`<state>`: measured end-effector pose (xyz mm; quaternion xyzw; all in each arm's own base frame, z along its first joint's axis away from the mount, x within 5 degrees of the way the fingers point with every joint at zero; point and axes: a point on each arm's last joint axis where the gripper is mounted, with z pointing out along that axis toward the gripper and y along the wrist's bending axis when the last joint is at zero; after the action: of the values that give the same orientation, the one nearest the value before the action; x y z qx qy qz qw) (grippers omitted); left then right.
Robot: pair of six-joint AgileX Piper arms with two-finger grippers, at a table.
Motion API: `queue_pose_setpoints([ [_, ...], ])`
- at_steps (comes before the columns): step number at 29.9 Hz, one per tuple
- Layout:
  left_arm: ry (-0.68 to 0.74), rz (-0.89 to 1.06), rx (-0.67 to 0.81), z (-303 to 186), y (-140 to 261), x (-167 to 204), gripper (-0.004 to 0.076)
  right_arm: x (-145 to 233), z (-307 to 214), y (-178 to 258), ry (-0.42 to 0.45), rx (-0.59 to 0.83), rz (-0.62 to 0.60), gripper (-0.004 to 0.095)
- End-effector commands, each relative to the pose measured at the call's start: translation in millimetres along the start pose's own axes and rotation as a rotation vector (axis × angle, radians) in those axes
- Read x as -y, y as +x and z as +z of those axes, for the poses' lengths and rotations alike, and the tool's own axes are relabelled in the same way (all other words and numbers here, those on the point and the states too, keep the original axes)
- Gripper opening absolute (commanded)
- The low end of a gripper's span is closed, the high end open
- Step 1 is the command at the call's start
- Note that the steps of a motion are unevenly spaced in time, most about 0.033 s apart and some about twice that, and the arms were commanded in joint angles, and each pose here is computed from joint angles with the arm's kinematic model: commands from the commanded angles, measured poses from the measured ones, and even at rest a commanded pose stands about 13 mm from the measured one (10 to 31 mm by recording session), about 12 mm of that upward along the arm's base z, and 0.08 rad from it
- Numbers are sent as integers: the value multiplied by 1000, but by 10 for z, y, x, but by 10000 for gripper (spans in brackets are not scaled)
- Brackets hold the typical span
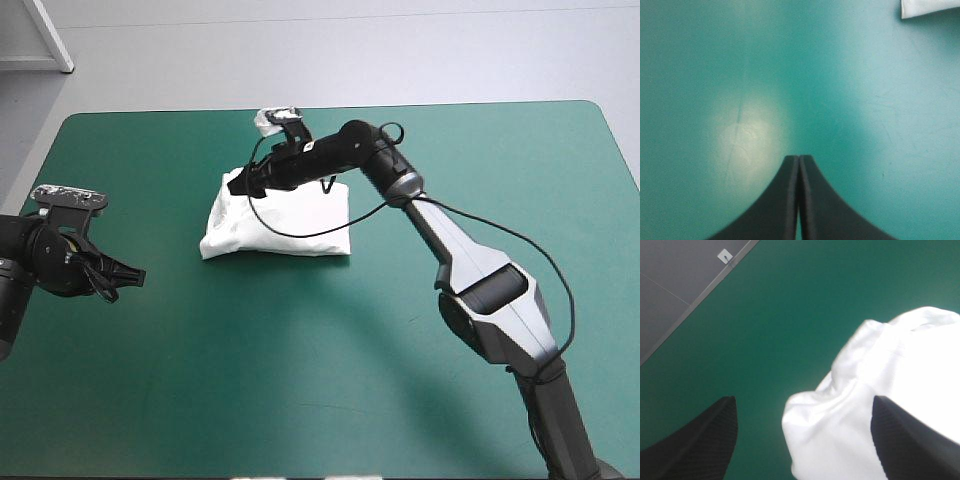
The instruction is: Fold the cloth
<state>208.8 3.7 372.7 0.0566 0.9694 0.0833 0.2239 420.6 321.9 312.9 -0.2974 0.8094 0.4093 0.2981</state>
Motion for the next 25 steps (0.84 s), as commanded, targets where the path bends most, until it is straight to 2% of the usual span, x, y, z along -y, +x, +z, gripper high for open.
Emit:
queue_pose_setpoints([
  [1, 20, -43, 66, -113, -21, 2, -8, -227, -756, -329, 37, 62, -32, 657],
  [5, 54, -59, 70, -115, -25, 32, -8, 19, -1049, -230, 166, -92, 36, 609],
  [8, 84, -71, 77, -117, -33, 59, -8, 222, -1114, -170, 265, -119, 123, 606],
  [12, 131, -86, 86, -122, -44, 100, -8, 465, -1103, 59, 344, -217, 178, 606],
  [14, 140, -90, 91, -124, -48, 108, -8, 551, -1054, 211, 353, -275, 212, 606],
  [17, 154, -95, 95, -126, -53, 120, -8, 653, -922, 409, 311, -335, 235, 606],
  [21, 154, -93, 97, -126, -55, 119, -8, 704, -781, 507, 248, -290, 248, 606],
  [25, 154, -93, 97, -126, -55, 119, -8, 713, -721, 464, 254, -212, 233, 606],
])
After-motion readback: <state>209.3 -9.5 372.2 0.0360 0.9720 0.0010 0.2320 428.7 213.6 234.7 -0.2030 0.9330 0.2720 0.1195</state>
